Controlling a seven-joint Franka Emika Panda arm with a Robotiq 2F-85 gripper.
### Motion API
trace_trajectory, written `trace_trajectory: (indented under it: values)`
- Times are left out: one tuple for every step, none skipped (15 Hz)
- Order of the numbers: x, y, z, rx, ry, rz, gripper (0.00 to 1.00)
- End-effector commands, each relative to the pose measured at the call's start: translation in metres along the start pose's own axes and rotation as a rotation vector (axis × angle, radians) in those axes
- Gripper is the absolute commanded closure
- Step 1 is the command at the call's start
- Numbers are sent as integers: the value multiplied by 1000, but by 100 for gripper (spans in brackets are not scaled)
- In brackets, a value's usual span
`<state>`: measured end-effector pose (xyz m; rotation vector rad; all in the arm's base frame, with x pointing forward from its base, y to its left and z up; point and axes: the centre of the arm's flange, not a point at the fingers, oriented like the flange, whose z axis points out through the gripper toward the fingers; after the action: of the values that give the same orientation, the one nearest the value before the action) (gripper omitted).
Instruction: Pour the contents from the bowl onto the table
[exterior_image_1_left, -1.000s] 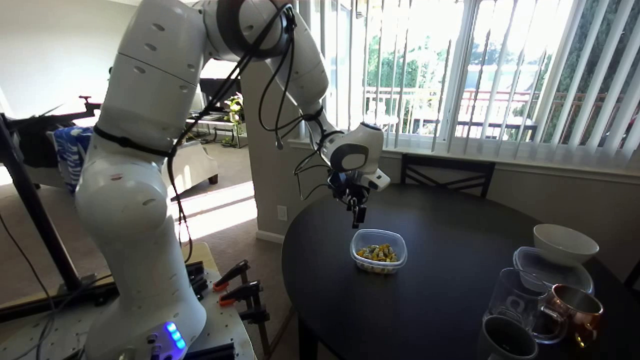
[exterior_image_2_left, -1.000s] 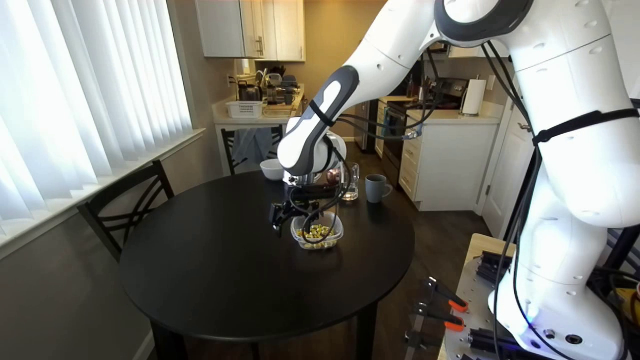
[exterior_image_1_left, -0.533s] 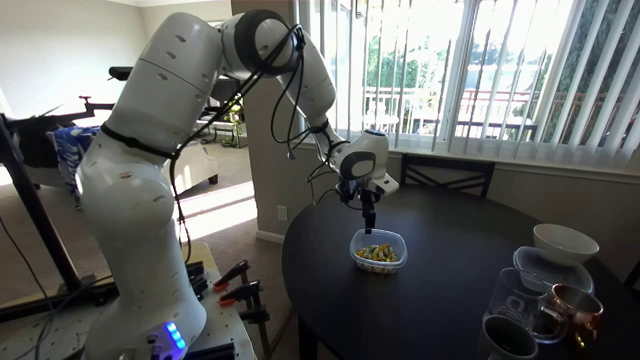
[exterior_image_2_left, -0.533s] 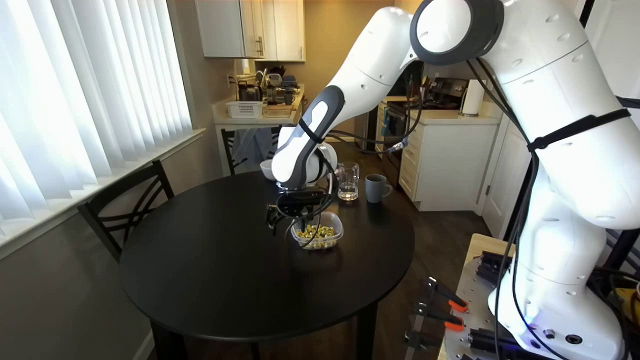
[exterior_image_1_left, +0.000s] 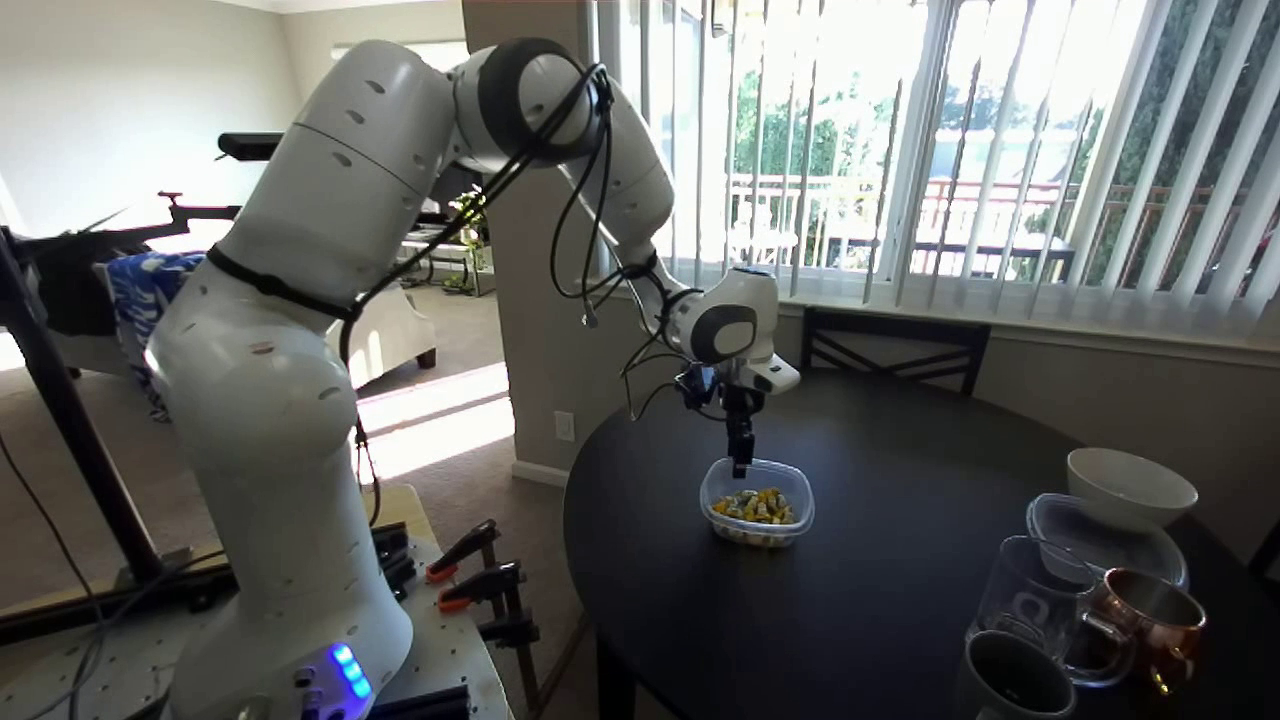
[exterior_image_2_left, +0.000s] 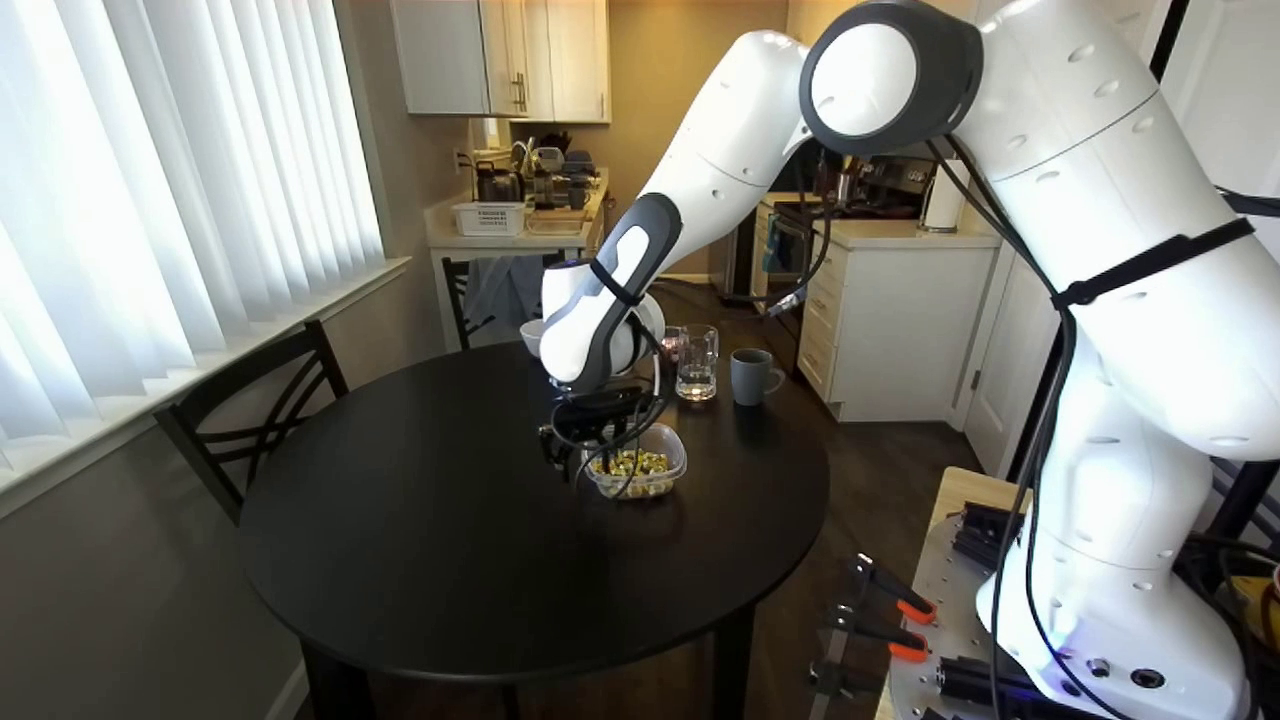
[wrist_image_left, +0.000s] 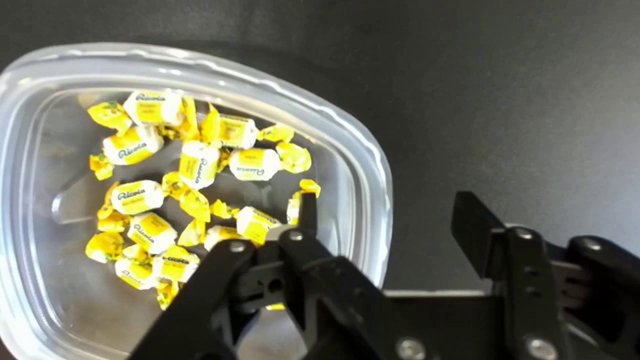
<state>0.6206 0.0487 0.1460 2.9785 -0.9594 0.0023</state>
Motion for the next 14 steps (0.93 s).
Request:
trace_trajectory:
  values:
    - [2,-5,5,-43,-6,2,59]
    - [2,-4,5,-46,0,6,66]
    - [0,-3,3,-51,14,12,73]
    - [0,-3,0,-57,27,18,78]
    - [-2,-2,-4,-65,43,24,85]
    - [-2,-2,-7,-74,54,28,92]
    - [-3,-2,-9,-82,70,31,99]
    - [-5,-3,-12,-87,79,32,99]
    - [-5,-4,-15,-90,86,34,100]
    - [-7,-5,-18,-92,94,34,100]
    - [-7,-6,-20,-93,100,34,98]
    - [-8,-8,-25,-91,108,32,100]
    - [-9,-10,-32,-74,111,22,98]
    - [-11,-12,-41,-36,104,-7,99]
